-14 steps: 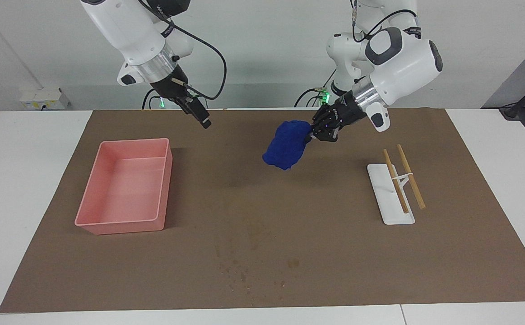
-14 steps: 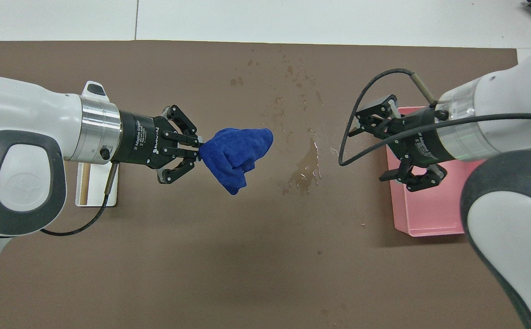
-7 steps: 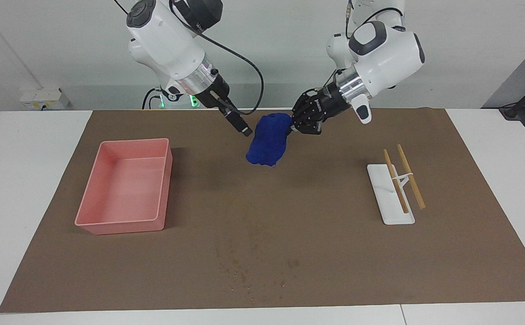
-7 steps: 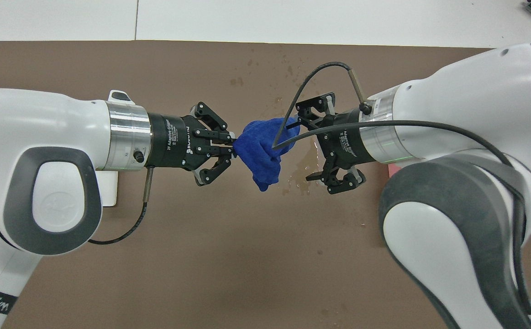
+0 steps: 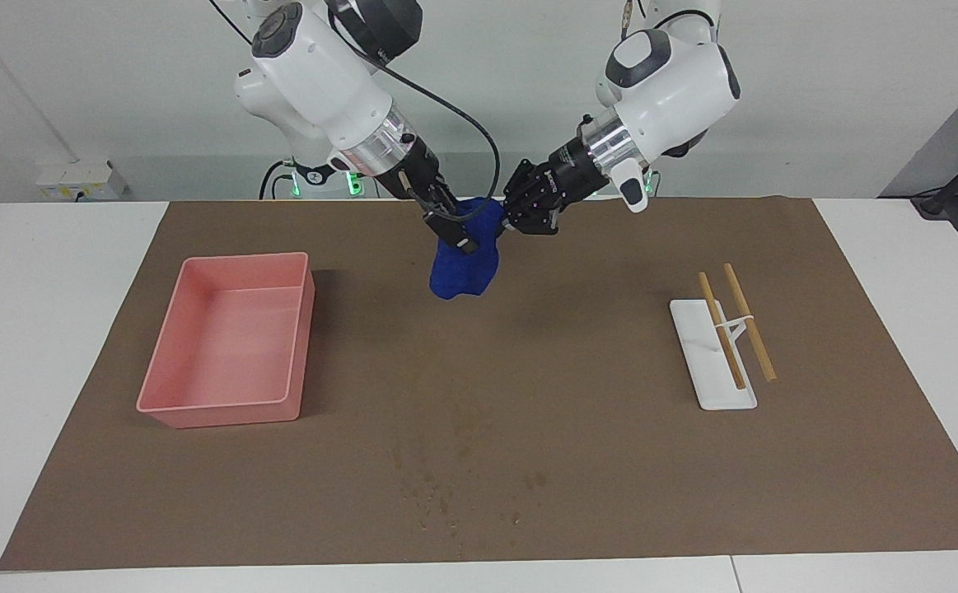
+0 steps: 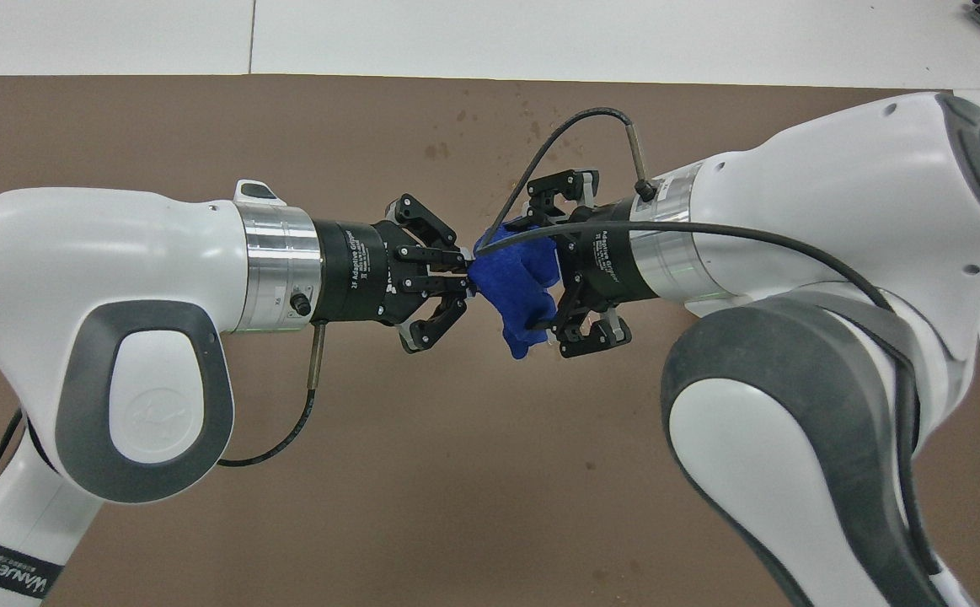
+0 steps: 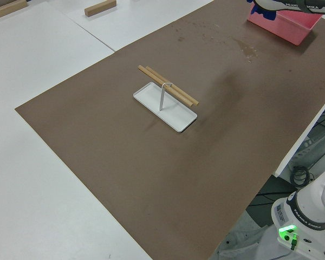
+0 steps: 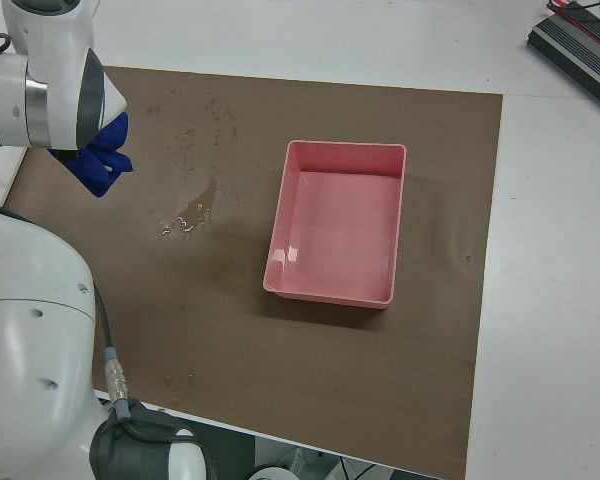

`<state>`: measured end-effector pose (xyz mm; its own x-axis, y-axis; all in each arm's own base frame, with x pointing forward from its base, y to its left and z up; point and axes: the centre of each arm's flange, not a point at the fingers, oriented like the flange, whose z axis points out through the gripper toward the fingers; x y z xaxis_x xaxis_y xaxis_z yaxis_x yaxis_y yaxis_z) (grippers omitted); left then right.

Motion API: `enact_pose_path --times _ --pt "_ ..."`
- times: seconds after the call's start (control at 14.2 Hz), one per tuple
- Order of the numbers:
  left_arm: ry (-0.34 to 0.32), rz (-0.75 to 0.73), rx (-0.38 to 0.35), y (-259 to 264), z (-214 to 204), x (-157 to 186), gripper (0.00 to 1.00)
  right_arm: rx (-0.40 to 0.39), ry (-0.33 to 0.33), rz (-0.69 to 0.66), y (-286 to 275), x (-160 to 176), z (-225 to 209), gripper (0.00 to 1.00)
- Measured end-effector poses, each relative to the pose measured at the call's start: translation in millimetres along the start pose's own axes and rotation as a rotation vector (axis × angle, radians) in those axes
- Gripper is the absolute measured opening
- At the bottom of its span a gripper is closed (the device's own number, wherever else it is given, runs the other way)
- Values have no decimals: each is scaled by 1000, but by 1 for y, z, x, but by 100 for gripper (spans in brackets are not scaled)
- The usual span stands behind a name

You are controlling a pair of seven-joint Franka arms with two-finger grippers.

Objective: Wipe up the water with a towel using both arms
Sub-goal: 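Grasp the towel with the right gripper beside the left gripper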

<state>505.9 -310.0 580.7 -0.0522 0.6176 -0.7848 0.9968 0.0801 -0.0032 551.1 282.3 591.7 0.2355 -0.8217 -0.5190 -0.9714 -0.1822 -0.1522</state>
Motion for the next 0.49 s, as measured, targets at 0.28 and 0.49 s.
enact_pose_path --times 0.28,0.49 --pt "-8 -12 -6 -3 -5 -5 10 5 0 67 -1 1 -2 51" --pt "-11 -11 -14 -3 -8 -6 10 13 -1 88 -2 2 -6 31"
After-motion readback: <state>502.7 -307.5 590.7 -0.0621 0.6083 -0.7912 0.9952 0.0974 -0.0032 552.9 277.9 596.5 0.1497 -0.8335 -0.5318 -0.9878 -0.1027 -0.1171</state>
